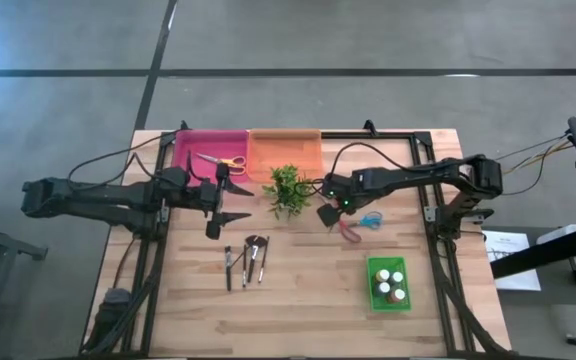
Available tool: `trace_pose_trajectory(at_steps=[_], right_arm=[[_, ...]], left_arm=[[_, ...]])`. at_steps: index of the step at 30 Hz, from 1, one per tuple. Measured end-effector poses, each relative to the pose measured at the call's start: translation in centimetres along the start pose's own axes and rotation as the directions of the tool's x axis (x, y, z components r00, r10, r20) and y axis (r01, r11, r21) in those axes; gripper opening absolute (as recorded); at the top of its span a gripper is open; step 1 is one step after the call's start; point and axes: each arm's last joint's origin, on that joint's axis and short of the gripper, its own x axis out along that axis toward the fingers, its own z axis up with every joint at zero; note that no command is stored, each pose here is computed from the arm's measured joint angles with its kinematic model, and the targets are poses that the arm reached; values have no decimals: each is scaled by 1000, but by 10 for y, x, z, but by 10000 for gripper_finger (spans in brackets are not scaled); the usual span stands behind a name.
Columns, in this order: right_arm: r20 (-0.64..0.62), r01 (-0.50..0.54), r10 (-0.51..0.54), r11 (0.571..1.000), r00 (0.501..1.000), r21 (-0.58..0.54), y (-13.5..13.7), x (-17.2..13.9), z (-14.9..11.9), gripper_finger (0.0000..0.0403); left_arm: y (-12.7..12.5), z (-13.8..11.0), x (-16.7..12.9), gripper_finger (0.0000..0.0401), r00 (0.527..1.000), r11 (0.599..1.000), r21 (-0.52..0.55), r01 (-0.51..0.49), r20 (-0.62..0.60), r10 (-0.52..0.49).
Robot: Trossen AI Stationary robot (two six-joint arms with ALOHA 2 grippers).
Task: Pick & Place Paint Supplies
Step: Put the red scissors into the pink bin
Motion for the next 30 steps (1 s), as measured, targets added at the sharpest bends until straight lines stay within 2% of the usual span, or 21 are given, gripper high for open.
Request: trace_pose_trajectory(at_steps=[7, 13, 18, 22, 30], right_arm=[[-60, 58, -60, 998, 996, -32, 4, 27, 4, 294], [-119, 116, -126, 989, 985, -91, 17, 34, 15, 294], [-138, 143, -156, 985, 978, -100, 25, 38, 22, 286], [-162, 178, -197, 977, 967, -120, 26, 44, 23, 234], [-178, 228, -253, 962, 951, -148, 19, 49, 20, 79]], left_arm=[[0, 0, 0, 251, 1000, 1000, 0, 0, 0, 0], [0, 0, 0, 251, 1000, 1000, -1, 0, -4, 0], [0, -1, 0, 251, 1000, 1000, -2, 2, -10, -2], [-1, -1, 0, 251, 1000, 1000, -2, 5, -9, -5], [-1, -1, 0, 251, 1000, 1000, -2, 5, -11, -5]])
